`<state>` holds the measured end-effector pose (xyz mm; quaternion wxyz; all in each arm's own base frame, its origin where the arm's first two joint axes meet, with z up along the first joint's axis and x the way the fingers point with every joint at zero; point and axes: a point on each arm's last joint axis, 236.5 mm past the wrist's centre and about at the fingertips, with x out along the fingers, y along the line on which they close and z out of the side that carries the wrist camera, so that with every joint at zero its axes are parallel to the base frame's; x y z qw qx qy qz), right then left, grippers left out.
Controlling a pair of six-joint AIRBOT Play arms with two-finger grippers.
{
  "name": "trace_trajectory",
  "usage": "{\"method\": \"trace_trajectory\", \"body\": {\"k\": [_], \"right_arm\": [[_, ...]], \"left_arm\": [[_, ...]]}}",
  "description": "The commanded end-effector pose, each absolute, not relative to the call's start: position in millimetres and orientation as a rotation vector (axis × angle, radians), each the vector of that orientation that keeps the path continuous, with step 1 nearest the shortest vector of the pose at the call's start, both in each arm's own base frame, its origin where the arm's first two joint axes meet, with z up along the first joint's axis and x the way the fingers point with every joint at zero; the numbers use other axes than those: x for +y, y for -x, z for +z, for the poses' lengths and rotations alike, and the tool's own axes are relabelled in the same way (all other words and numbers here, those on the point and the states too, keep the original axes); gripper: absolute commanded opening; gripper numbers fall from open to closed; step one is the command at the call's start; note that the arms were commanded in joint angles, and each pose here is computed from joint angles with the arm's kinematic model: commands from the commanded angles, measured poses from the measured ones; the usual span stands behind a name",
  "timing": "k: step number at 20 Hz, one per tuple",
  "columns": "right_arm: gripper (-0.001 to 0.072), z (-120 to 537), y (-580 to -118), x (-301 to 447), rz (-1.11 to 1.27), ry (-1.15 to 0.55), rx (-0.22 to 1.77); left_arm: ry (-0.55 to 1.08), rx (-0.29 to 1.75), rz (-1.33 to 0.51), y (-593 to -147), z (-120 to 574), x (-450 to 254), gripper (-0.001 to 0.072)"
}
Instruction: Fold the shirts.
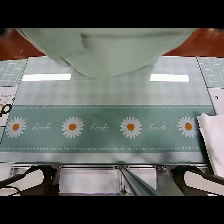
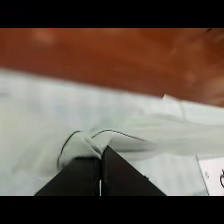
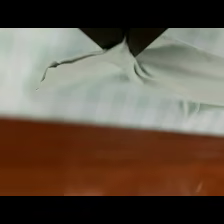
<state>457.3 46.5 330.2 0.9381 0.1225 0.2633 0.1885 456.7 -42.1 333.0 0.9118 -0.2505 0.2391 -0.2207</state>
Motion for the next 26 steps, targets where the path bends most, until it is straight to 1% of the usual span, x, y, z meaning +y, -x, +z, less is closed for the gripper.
{"method": "trace_trajectory", "body": {"k": [1,3,5,9,11,12,14,16,17,19,21,23,25,26], "right_arm": [[0.0022,444.3,-397.2,42.6,0.319,-0.138,0.277],[0.0022,475.3,-356.6,40.2,0.276,-0.084,0.195],[0.0022,505.0,-312.4,32.2,0.204,-0.024,0.103],[0.0022,543.1,-225.0,30.8,0.122,0.053,-0.037],[0.0022,542.0,-191.1,32.0,0.098,0.079,-0.040],[0.0022,537.1,-177.0,31.5,0.084,0.083,-0.027],[0.0022,525.4,-159.9,29.1,0.061,0.076,-0.010],[0.0022,501.0,-155.1,22.2,0.030,0.058,0.051],[0.0022,481.5,-159.4,18.2,0.018,0.048,0.115],[0.0022,446.5,-182.9,17.4,0.038,0.019,0.226],[0.0022,412.2,-216.9,18.2,0.070,-0.016,0.323],[0.0022,371.9,-257.6,18.7,0.110,-0.043,0.434],[0.0022,328.8,-301.5,18.8,0.153,-0.067,0.547],[0.0022,306.9,-325.6,17.8,0.170,-0.087,0.598]], "left_arm": [[0.342,0.192,-0.500,-399.5,464.9,-58.7,0.0016],[0.286,0.089,-0.494,-358.4,503.6,-65.8,0.0016],[0.231,0.014,-0.450,-314.6,526.8,-66.3,0.0016],[0.035,-0.144,-0.256,-217.2,562.0,-63.5,0.0016],[-0.054,-0.187,-0.140,-172.5,566.5,-62.0,0.0016],[-0.064,-0.188,-0.068,-154.1,563.9,-55.4,0.0016],[-0.049,-0.164,0.040,-126.8,552.6,-42.3,0.0016],[-0.022,-0.151,0.048,-114.0,543.0,-42.4,0.0016],[-0.010,-0.128,0.036,-118.8,534.8,-41.6,0.0016],[0.067,-0.027,0.027,-150.6,505.8,-30.4,0.0016],[0.161,0.145,-0.035,-203.4,453.2,-24.1,0.0016],[0.242,0.302,-0.165,-252.0,397.9,-33.8,0.0016],[0.352,0.390,-0.278,-301.0,353.3,-40.1,0.0016],[0.405,0.423,-0.306,-325.8,332.6,-39.2,0.0016]]}}
